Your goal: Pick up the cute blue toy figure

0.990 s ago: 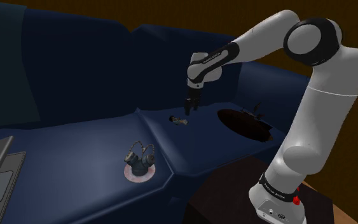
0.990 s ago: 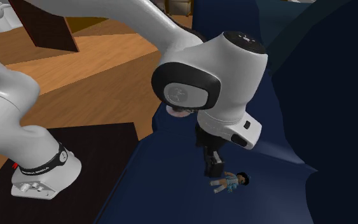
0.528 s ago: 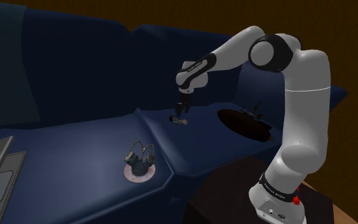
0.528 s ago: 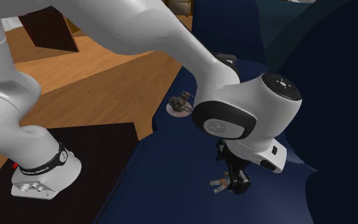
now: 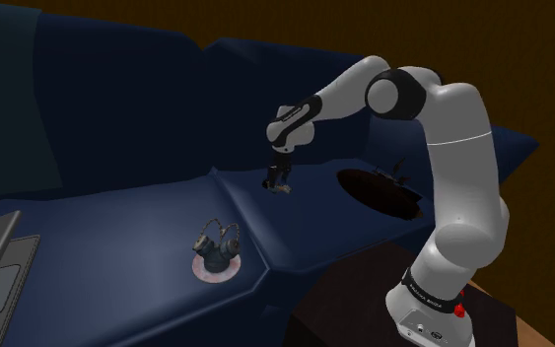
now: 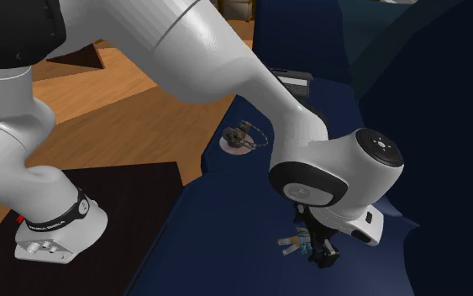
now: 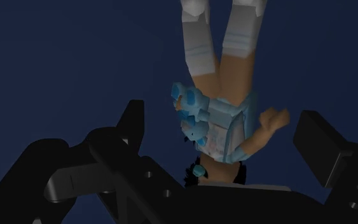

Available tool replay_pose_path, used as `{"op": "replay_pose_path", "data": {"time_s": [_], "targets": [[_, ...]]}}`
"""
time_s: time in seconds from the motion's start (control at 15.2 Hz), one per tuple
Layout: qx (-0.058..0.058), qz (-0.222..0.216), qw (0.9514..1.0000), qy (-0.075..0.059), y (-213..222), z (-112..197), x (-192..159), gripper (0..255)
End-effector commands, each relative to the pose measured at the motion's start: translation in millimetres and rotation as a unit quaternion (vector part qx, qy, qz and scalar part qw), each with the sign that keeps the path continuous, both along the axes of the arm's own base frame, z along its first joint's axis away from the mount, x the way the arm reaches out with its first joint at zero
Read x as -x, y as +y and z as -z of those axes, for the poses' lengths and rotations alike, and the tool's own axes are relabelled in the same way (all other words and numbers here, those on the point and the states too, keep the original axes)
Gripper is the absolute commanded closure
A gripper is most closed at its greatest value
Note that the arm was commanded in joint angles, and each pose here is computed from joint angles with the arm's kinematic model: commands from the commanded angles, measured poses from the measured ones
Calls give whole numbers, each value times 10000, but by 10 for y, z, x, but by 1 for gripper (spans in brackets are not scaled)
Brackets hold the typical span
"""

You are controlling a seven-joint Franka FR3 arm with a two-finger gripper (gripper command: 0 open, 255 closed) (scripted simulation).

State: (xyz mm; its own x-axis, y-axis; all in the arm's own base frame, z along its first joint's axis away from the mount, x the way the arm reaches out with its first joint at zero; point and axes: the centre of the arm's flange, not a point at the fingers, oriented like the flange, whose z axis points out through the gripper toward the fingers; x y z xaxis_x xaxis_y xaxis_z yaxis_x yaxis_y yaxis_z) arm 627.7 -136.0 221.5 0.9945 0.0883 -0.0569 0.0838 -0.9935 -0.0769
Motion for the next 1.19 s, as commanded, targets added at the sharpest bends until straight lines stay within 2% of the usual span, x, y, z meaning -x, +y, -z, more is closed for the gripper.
{"op": "replay_pose_path", "data": {"time_s": [0.0, 0.13, 0.2, 0.79, 1.12], "targets": [[0, 1, 10000, -2, 8, 111, -1, 0], [0, 1, 10000, -2, 8, 141, -1, 0], [1, 1, 10000, -3, 5, 141, -2, 255], [0, 1, 10000, -2, 8, 141, -1, 255], [0, 1, 10000, -2, 8, -123, -1, 255]]}}
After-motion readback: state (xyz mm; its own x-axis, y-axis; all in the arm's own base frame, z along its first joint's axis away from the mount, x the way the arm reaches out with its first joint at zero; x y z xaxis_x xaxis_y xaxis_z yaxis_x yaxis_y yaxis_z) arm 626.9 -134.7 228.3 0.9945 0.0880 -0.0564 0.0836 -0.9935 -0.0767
